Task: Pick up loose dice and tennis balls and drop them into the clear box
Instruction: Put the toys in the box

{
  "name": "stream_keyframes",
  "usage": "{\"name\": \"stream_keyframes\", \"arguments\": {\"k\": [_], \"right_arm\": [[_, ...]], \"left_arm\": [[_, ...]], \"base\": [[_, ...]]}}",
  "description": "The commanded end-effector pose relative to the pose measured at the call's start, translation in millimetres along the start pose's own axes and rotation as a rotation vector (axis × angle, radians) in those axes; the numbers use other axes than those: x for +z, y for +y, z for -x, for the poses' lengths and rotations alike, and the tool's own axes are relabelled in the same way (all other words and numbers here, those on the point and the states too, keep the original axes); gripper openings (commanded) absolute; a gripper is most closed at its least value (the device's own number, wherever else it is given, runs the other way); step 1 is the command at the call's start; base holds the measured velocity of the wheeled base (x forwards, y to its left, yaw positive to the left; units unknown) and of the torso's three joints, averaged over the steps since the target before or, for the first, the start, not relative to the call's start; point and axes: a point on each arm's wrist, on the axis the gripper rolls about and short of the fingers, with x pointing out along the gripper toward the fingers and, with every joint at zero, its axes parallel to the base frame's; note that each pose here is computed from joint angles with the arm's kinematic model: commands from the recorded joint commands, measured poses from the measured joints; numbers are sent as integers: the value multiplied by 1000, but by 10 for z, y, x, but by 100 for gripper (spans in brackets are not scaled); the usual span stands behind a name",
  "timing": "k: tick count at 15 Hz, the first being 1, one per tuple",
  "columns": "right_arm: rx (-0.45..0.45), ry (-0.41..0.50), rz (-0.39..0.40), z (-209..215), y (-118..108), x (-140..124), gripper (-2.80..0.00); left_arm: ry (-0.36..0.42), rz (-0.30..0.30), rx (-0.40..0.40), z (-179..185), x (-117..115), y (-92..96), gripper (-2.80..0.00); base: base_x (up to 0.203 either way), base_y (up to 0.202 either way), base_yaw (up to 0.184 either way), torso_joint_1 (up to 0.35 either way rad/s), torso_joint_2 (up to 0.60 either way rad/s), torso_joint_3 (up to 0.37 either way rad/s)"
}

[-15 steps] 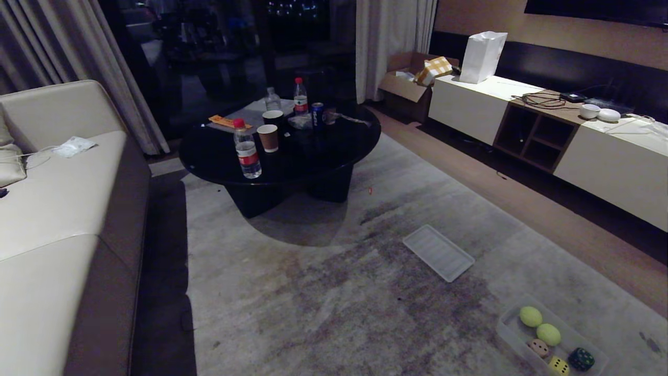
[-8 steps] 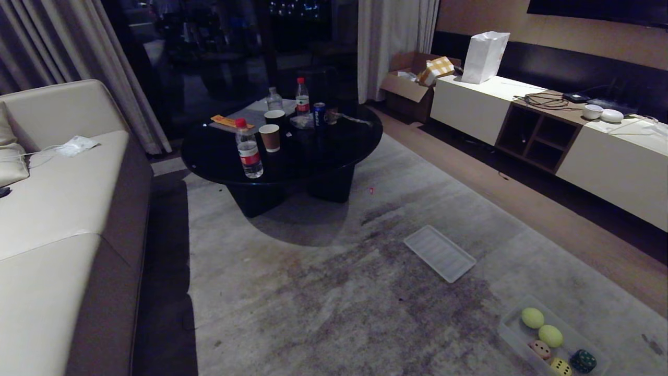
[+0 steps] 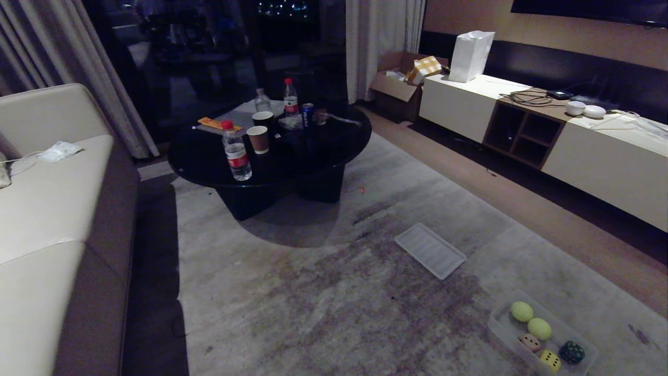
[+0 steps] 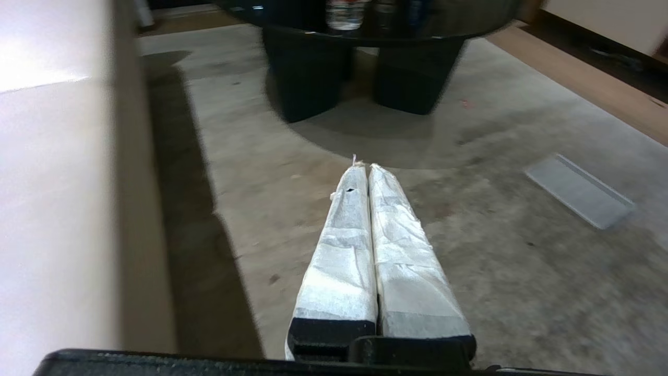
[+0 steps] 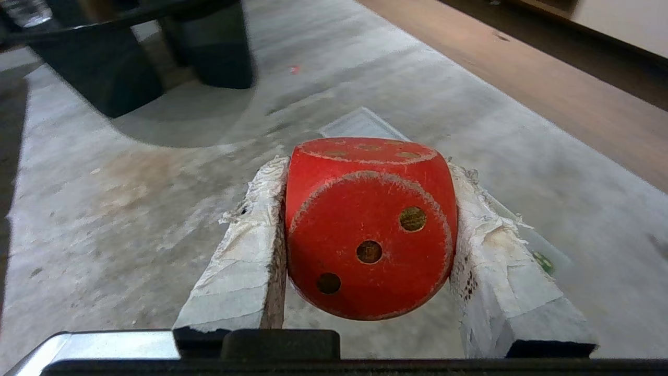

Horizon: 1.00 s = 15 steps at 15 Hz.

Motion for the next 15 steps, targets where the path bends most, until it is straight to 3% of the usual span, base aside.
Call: {"name": "stream_keyframes", "arguments": {"k": [1,5,10,15], "right_arm": [[0,3,0,-1,0,-3,-280],[0,1,0,-1,0,-2,-280],[0,1,0,-1,0,-2,-280],[0,2,2,-2,0,-2,-280]], "left_arm": [[1,-5,-6,-1,-4,-1,-280],[-1,0,-3,-1,-3,0,-280],[-1,-5,-5,-1,-3,-1,-280],[-1,-5,-5,-1,-3,-1,-280]], "base": [[5,0,-107,2,6,3],[-1,2,-88,1,3,2],[0,0,0,0,0,0],[151,0,4,5,3,3]]}}
